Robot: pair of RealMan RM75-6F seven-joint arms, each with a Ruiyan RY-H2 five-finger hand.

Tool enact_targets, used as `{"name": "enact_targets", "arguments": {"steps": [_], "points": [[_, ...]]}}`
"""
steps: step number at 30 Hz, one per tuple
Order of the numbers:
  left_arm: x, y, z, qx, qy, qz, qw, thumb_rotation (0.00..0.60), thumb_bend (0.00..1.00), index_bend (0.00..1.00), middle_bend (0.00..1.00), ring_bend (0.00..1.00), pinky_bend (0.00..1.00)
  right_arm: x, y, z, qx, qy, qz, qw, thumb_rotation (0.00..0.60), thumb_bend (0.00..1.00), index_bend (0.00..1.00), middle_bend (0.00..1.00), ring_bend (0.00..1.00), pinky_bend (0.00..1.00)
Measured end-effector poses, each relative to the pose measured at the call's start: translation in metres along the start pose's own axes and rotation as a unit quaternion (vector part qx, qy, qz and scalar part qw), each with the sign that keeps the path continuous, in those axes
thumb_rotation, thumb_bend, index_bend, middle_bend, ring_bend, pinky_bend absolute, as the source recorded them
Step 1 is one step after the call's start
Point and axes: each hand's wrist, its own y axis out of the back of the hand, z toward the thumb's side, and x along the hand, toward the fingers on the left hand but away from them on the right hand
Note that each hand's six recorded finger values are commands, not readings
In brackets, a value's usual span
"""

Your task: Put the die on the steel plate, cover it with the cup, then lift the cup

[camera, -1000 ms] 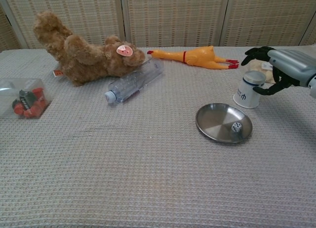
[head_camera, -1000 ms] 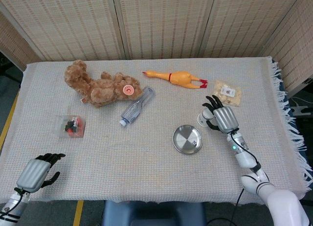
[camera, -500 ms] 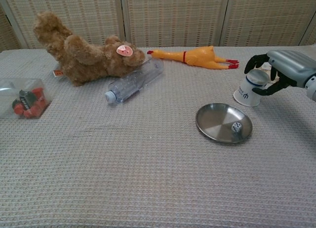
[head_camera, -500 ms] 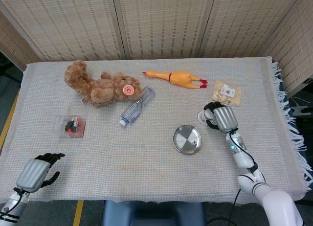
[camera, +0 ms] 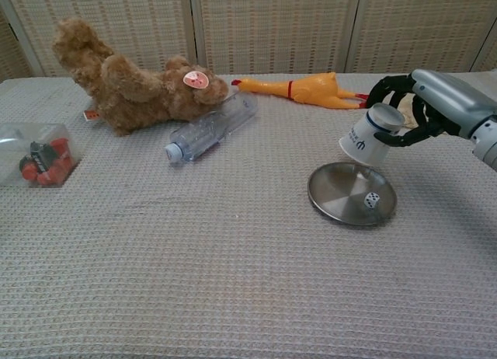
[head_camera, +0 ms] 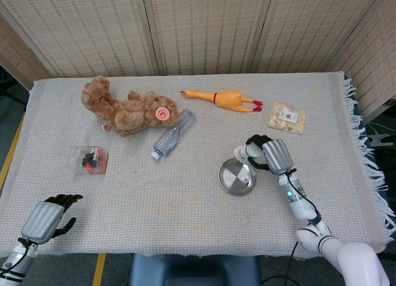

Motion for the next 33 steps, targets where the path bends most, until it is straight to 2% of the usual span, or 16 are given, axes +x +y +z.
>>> {"name": "enact_targets", "arguments": {"steps": [7, 10, 13, 18, 25, 33], "points": [[0.000, 0.001, 0.000, -0.001, 0.000, 0.000, 1.0000, 0.600, 0.36, 0.25, 0.33, 0.30, 0.45, 0.013, -0.014, 0.037, -0.071, 0.033, 0.065, 0.9948, 0.600, 0.21, 0.60, 0.49, 0.44, 0.72], [0.000, 0.002, -0.001, -0.003, 0.001, 0.001, 1.0000, 0.600, 0.36, 0.25, 0.33, 0.30, 0.45, 0.018, -0.020, 0.039, -0.069, 0.033, 0.095, 0.9925, 0.600, 0.21, 0.60, 0.49, 0.44, 0.73], [-0.001, 0.002, -0.001, -0.004, 0.001, 0.002, 1.0000, 0.600, 0.36, 0.25, 0.33, 0.30, 0.45, 0.020, -0.025, 0.040, -0.059, 0.034, 0.104, 0.9922, 0.600, 0.21, 0.60, 0.49, 0.44, 0.73], [-0.001, 0.002, -0.001, -0.004, 0.001, 0.002, 1.0000, 0.600, 0.36, 0.25, 0.33, 0.30, 0.45, 0.021, -0.030, 0.040, -0.045, 0.036, 0.108, 0.9925, 0.600, 0.21, 0.60, 0.49, 0.44, 0.73], [-0.001, 0.001, -0.001, -0.002, 0.000, 0.001, 1.0000, 0.600, 0.36, 0.25, 0.33, 0.30, 0.45, 0.020, -0.027, 0.042, -0.030, 0.047, 0.093, 0.9941, 0.600, 0.21, 0.60, 0.49, 0.44, 0.73], [-0.001, 0.001, -0.001, -0.001, 0.000, 0.001, 1.0000, 0.600, 0.36, 0.25, 0.33, 0.30, 0.45, 0.020, -0.021, 0.045, -0.039, 0.062, 0.079, 0.9942, 0.600, 0.21, 0.60, 0.49, 0.44, 0.74]]}}
